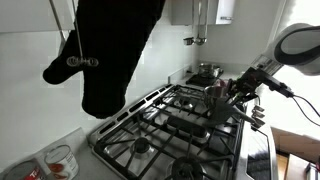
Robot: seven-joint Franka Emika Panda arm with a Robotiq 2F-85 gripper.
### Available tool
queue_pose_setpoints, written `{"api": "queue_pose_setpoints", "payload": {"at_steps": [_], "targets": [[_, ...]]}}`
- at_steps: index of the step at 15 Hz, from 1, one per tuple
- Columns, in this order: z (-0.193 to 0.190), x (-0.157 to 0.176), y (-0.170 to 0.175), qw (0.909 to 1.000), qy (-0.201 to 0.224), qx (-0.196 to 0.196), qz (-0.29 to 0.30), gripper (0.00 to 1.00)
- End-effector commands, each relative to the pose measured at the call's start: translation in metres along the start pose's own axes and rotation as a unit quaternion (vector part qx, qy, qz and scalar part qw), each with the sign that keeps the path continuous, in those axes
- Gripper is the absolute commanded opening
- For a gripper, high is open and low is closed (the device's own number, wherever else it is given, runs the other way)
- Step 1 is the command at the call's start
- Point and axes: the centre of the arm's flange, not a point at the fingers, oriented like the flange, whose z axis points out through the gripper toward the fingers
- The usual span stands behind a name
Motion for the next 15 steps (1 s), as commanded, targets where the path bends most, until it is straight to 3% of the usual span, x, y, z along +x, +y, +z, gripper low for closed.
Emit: {"api": "queue_pose_setpoints", "payload": {"at_steps": [1, 3, 4, 5, 9, 11, 15], "targets": [[0.006, -0.023, -0.01, 0.9995, -0.012, 0.011, -0.029, 0.11], [0.003, -0.024, -0.008, 0.9987, -0.01, -0.017, -0.047, 0.11], [0.001, -0.022, -0.004, 0.9978, -0.006, -0.034, -0.057, 0.61], [-0.002, -0.021, -0.002, 0.9966, -0.005, -0.047, -0.067, 0.61], [0.0, -0.009, 0.005, 0.9834, 0.01, -0.139, -0.116, 0.9], [0.007, -0.002, 0.008, 0.9802, 0.013, -0.147, -0.132, 1.0], [0.006, 0.004, 0.002, 0.9772, 0.031, -0.136, -0.16, 1.0]]}}
